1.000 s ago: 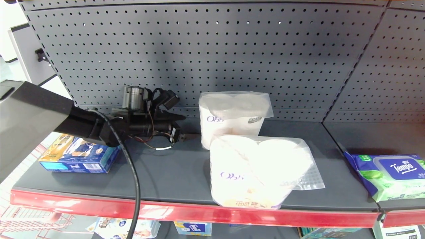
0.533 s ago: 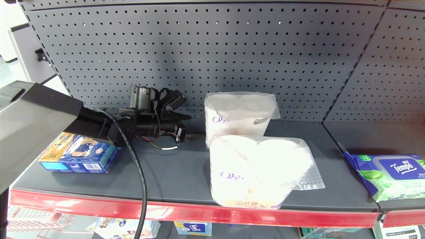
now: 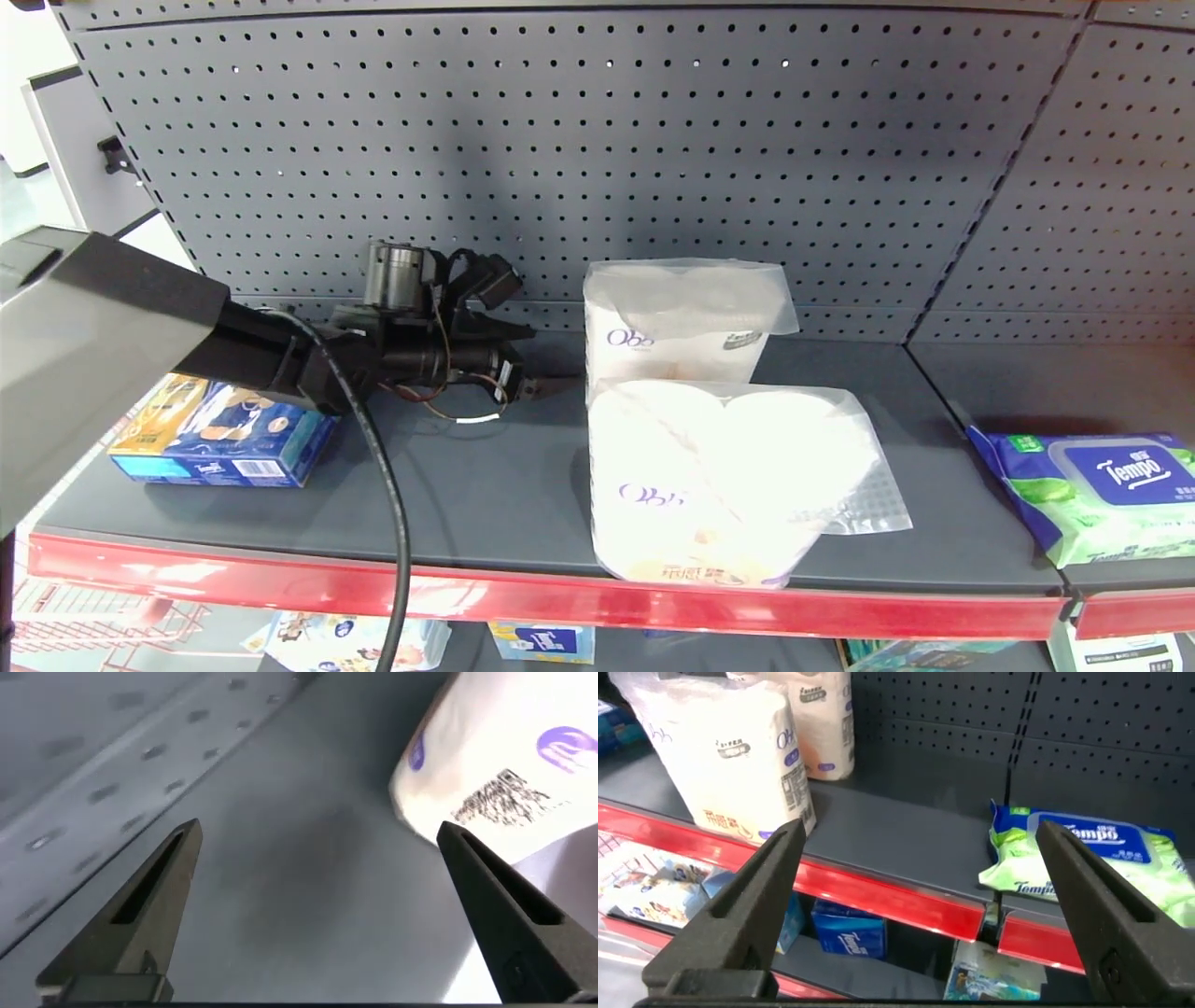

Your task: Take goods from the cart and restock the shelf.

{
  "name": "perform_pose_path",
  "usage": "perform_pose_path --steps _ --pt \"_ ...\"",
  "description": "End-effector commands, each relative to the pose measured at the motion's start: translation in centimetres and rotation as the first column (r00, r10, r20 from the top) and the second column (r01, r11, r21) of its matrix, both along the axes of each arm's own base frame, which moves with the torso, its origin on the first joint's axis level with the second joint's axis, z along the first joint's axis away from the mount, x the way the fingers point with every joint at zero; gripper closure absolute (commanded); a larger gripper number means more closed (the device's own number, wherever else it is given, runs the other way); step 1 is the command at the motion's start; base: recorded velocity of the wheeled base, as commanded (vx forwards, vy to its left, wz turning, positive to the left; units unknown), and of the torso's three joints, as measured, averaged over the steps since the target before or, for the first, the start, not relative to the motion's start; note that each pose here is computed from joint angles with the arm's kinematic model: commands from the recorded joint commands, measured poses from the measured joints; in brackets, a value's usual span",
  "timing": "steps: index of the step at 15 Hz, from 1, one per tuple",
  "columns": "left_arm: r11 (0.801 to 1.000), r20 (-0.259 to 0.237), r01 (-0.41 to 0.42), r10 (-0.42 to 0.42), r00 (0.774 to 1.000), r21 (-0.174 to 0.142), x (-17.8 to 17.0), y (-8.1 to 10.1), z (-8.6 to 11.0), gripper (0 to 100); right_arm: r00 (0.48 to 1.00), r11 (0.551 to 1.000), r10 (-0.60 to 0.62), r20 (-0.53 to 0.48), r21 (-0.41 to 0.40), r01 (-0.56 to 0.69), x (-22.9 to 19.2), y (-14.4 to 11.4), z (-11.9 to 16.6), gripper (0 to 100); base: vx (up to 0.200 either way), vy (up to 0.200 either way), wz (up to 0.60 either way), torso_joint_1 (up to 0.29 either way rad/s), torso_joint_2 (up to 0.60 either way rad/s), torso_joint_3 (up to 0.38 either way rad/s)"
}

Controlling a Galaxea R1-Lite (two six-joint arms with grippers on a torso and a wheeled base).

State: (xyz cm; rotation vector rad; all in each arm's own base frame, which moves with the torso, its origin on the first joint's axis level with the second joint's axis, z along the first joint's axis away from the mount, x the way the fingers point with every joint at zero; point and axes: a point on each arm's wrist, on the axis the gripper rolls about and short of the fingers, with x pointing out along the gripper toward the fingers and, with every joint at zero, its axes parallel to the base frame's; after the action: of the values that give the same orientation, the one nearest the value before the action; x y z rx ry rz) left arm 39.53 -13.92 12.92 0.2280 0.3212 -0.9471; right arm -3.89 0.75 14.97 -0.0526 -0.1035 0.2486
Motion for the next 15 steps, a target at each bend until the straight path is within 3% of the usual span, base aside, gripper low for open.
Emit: perform_pose_path --steps 1,2,3,5,7,9,10,11,13,15 --pt "0.997 -0.004 -0.066 0.066 0.998 -0.042 -2.7 2.4 3.2 0 0.994 0.997 -0.057 -0.092 -0.062 0.051 2.6 -0.1 3.6 0 0.0 0.0 0.0 0.0 0.0 0.0" --pt "0.99 -0.04 -0.123 0.12 0.992 -0.074 -5.0 3.2 4.6 0 0.975 0.983 -0.166 -0.151 -0.108 0.15 4.2 -0.3 4.3 0 0.0 0.0 0.0 0.0 0.0 0.0" --pt "0.982 -0.058 -0.172 0.167 0.984 -0.083 -6.7 3.6 5.4 0 0.952 0.966 -0.239 -0.193 -0.141 0.214 5.1 -0.6 4.1 0 0.0 0.0 0.0 0.0 0.0 0.0" --pt "0.944 -0.038 -0.326 0.325 0.945 -0.053 -11.8 5.2 6.6 0 0.897 0.961 -0.261 -0.358 -0.181 0.207 7.7 -1.0 2.2 0 0.0 0.0 0.0 0.0 0.0 0.0" --pt "0.924 -0.008 -0.379 0.379 0.925 -0.057 -15.2 6.5 7.4 0 0.866 0.962 -0.256 -0.43 -0.197 0.186 9.5 -1.2 2.2 0 0.0 0.0 0.0 0.0 0.0 0.0" --pt "0.91 -0.015 -0.4 0.4 0.916 -0.111 -20.4 8.0 8.1 0 0.817 0.936 -0.343 -0.463 -0.237 0.259 14.7 -1.6 3.4 0 0.0 0.0 0.0 0.0 0.0 0.0" --pt "0.91 -0.016 -0.4 0.401 0.916 -0.112 -20.5 8.0 8.2 0 0.816 0.937 -0.342 -0.467 -0.237 0.257 14.9 -1.6 3.3 0 0.0 0.0 0.0 0.0 0.0 0.0" --pt "0.89 -0.036 -0.447 0.446 0.894 -0.086 -24.0 9.1 8.3 0 0.799 0.956 -0.288 -0.528 -0.209 0.206 17.9 -0.4 2.8 0 0.0 0.0 0.0 0.0 0.0 0.0" --pt "0.879 -0.044 -0.472 0.47 0.882 -0.067 -26.2 9.8 8.5 0 0.788 0.973 -0.226 -0.573 -0.177 0.15 19.7 1.2 2.3 0 0.0 0.0 0.0 0.0 0.0 0.0" --pt "0.861 -0.057 -0.502 0.499 0.865 -0.085 -27.9 10.3 8.7 0 0.786 0.986 -0.122 -0.606 -0.162 0.028 20.6 4.5 1.9 0 0.0 0.0 0.0 0.0 0.0 0.0"
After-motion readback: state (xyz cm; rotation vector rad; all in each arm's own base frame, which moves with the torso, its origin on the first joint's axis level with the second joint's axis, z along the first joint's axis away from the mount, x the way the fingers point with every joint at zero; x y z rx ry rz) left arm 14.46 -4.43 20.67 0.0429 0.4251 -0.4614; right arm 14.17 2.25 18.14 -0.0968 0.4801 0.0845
